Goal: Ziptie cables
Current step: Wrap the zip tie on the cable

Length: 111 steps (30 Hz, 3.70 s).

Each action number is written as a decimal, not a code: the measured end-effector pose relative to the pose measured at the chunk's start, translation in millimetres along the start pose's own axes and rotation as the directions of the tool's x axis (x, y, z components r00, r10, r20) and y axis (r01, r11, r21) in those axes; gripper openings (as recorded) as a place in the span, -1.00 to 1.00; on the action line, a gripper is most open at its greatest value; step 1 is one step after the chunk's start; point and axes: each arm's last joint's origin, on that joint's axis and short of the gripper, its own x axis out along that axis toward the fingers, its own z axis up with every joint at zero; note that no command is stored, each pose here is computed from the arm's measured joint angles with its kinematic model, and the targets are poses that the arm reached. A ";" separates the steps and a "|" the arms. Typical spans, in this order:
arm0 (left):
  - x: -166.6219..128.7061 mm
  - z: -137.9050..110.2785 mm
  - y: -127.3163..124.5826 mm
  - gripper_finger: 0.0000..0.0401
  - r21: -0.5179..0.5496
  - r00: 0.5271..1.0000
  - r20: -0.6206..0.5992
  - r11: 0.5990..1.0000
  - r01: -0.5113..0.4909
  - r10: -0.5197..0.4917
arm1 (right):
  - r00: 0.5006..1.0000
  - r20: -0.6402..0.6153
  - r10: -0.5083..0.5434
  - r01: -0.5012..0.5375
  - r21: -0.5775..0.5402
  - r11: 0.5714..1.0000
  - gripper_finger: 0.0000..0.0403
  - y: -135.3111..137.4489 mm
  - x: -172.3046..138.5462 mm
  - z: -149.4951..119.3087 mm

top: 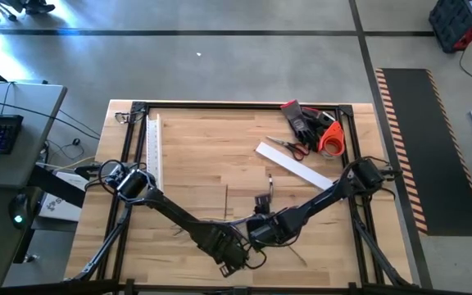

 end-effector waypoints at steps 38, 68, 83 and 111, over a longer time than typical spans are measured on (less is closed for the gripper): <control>8.0 -69.5 84.5 -0.75 0.037 0.789 0.613 0.999 0.031 -0.048 | 0.803 0.562 0.201 -0.250 0.011 0.968 -0.23 67.4 27.1 15.7; 44.6 21.5 138.7 -0.76 -0.003 0.693 0.721 0.999 0.040 -0.025 | 0.759 0.612 0.223 -0.307 0.033 0.951 -1.00 77.3 36.1 19.0; 63.9 -7.2 140.8 -0.80 -0.004 0.752 0.645 0.984 -0.177 0.137 | 0.727 0.632 0.269 -0.362 0.021 0.932 -1.00 63.7 43.4 25.8; -0.2 -89.6 107.1 -0.80 0.382 0.739 0.670 0.886 -0.262 -0.070 | 0.637 0.744 0.204 -0.359 0.052 0.932 -1.00 48.1 47.7 39.0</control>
